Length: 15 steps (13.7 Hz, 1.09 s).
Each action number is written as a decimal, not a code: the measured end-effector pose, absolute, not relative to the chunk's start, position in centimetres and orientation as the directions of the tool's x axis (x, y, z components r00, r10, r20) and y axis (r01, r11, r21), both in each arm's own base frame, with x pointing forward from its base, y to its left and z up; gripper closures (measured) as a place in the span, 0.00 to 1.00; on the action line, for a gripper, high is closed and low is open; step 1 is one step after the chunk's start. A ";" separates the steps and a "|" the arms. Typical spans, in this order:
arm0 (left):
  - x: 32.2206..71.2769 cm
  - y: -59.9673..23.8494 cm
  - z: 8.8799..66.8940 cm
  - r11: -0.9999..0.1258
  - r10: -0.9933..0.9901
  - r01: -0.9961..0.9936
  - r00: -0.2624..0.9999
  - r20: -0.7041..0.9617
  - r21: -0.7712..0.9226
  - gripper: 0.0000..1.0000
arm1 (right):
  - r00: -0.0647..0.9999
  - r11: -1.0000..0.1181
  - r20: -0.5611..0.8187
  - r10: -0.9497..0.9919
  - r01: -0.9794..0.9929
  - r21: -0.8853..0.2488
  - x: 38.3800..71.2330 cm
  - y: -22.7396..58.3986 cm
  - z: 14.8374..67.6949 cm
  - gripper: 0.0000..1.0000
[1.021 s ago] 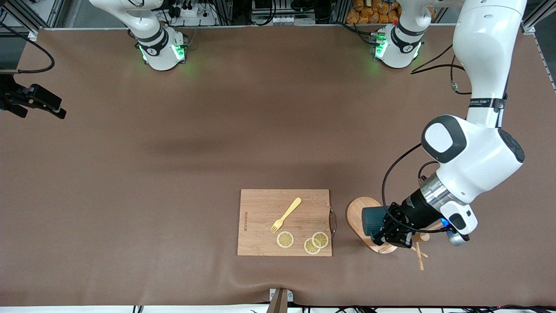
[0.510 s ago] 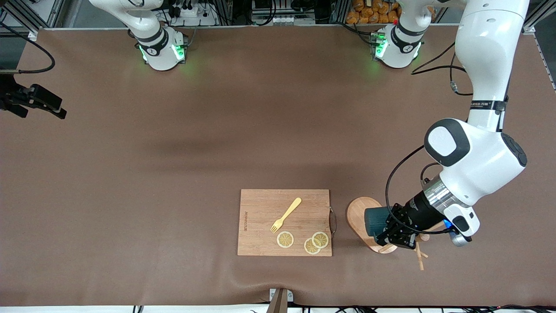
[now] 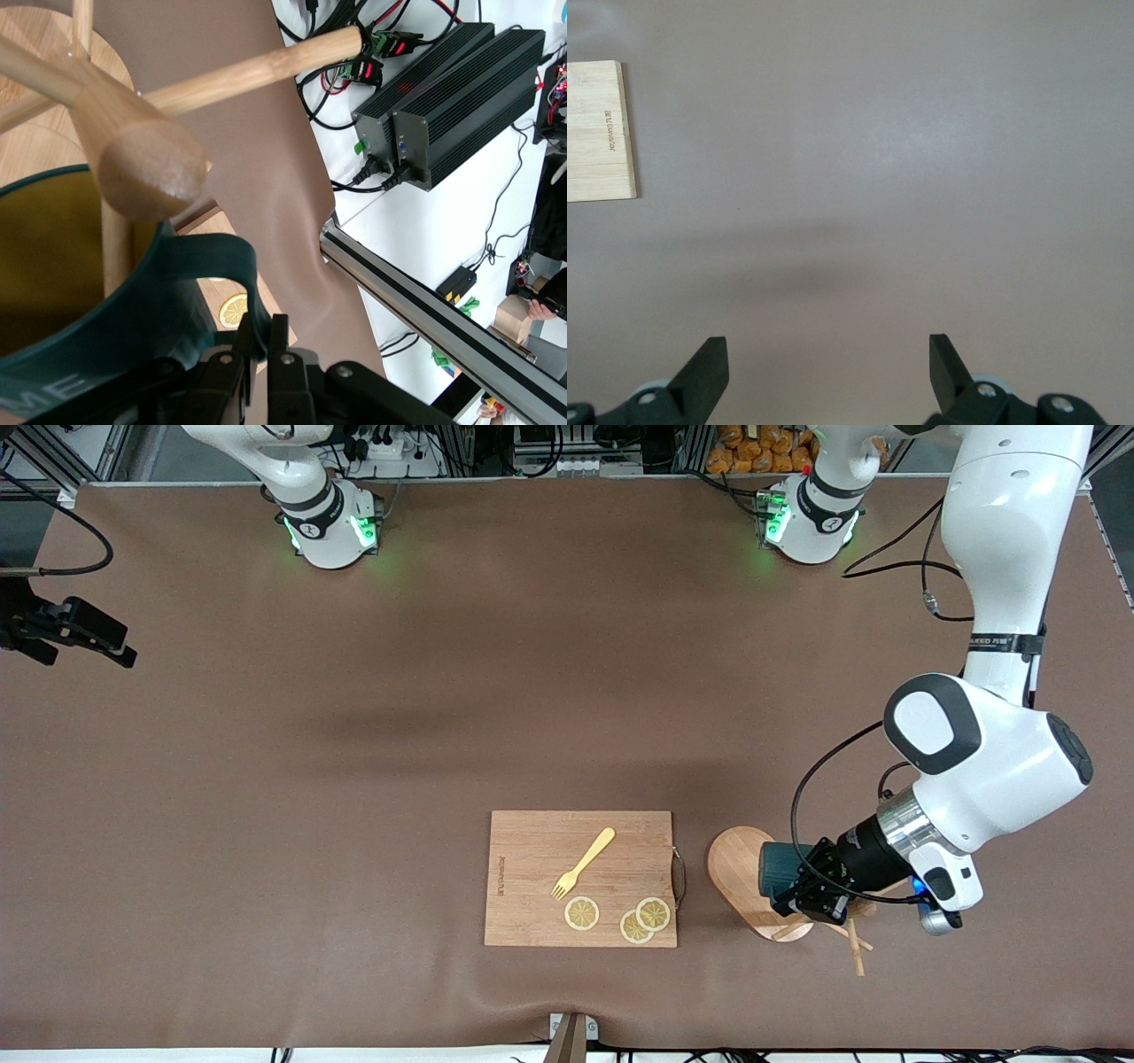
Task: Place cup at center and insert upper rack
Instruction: 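Hang the mug handle on a mug-tree peg with the left gripper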
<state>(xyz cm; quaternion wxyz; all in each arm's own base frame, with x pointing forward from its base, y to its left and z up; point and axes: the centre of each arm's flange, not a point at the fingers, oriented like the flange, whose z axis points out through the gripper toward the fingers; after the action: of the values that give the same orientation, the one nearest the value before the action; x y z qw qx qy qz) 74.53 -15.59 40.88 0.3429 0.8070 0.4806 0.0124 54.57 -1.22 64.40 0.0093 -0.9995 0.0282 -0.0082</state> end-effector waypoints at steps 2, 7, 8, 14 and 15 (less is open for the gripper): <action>74.6 -15.2 40.8 -0.292 0.781 0.769 0.535 -0.322 0.569 0.92 | 0.998 -0.998 0.016 -0.056 -0.056 -0.019 54.6 -1.2 64.4 0.00; 74.7 -14.7 40.8 -0.300 0.773 0.759 0.548 -0.319 0.578 0.92 | 0.998 -0.998 0.015 -0.056 -0.056 -0.019 54.6 -1.2 64.4 0.00; 74.7 -14.6 40.8 -0.302 0.770 0.757 0.552 -0.320 0.579 0.92 | 0.998 -0.998 0.015 -0.056 -0.056 -0.019 54.6 -1.2 64.4 0.00; 74.9 -13.0 40.7 -0.284 0.763 0.760 0.548 -0.343 0.584 0.85 | 0.998 -0.998 0.015 -0.056 -0.056 -0.019 54.6 -1.2 64.4 0.00; 74.9 -12.9 40.5 -0.280 0.763 0.764 0.545 -0.348 0.582 0.77 | 0.998 -0.998 0.015 -0.056 -0.056 -0.019 54.6 -1.2 64.4 0.00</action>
<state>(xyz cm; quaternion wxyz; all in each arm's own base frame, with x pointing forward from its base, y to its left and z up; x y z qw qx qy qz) 74.93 -12.87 40.49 0.3641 0.7999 0.4772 -0.0004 54.59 -1.20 64.36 0.0093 -0.9995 0.0280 -0.0077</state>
